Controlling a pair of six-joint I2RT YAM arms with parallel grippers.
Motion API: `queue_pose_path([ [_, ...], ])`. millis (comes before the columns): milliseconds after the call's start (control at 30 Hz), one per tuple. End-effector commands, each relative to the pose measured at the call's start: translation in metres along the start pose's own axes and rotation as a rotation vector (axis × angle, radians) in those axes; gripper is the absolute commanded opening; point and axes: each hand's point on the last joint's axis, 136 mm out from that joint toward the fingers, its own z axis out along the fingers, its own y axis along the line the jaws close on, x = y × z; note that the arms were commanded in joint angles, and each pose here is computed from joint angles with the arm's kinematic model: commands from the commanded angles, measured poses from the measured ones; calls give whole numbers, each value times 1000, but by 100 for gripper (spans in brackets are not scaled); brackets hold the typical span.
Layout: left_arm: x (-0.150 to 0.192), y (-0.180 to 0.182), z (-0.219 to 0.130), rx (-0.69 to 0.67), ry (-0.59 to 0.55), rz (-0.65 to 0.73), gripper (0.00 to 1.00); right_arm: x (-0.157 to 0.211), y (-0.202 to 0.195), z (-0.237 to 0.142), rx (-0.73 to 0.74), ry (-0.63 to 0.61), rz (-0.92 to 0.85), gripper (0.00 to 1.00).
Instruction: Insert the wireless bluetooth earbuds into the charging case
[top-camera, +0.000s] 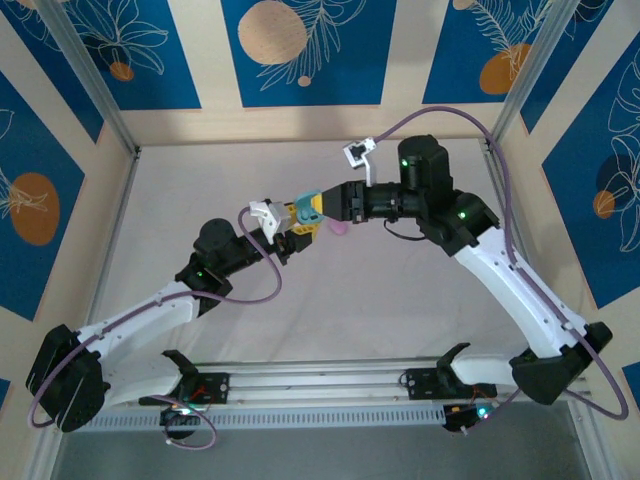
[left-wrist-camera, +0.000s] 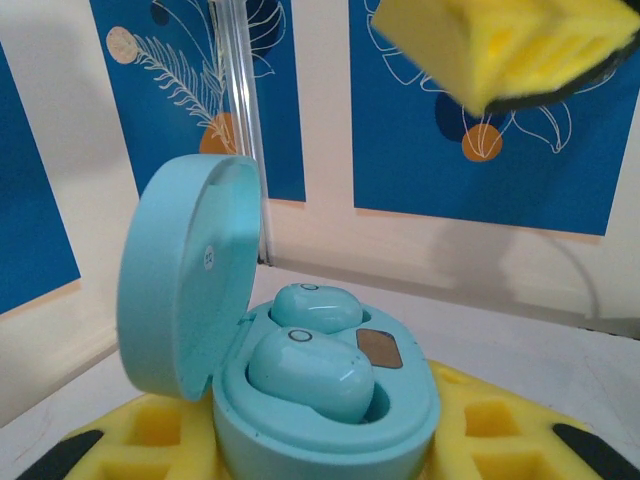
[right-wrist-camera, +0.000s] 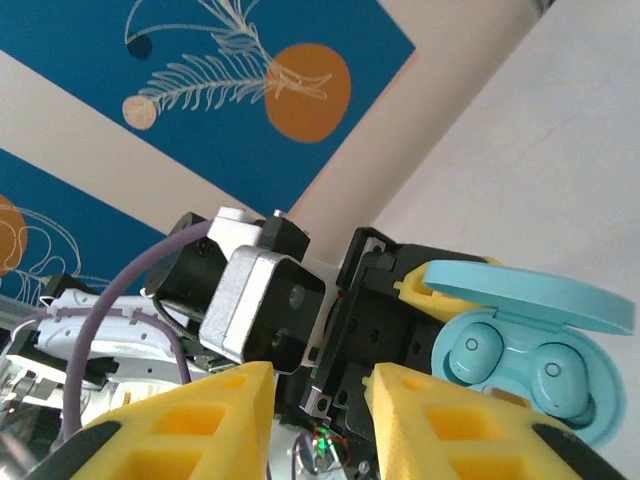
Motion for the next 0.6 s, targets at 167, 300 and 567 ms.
queue_pose_path([
  [167, -38, -12, 0, 59, -103, 41, 35, -23, -14, -28, 67, -130, 2, 35],
  [300, -39, -18, 2, 93, -103, 36, 35, -24, -26, -29, 95, -126, 66, 37],
  [567, -37, -26, 8, 138, -83, 47, 35, -25, -54, -25, 171, -75, 184, 40],
])
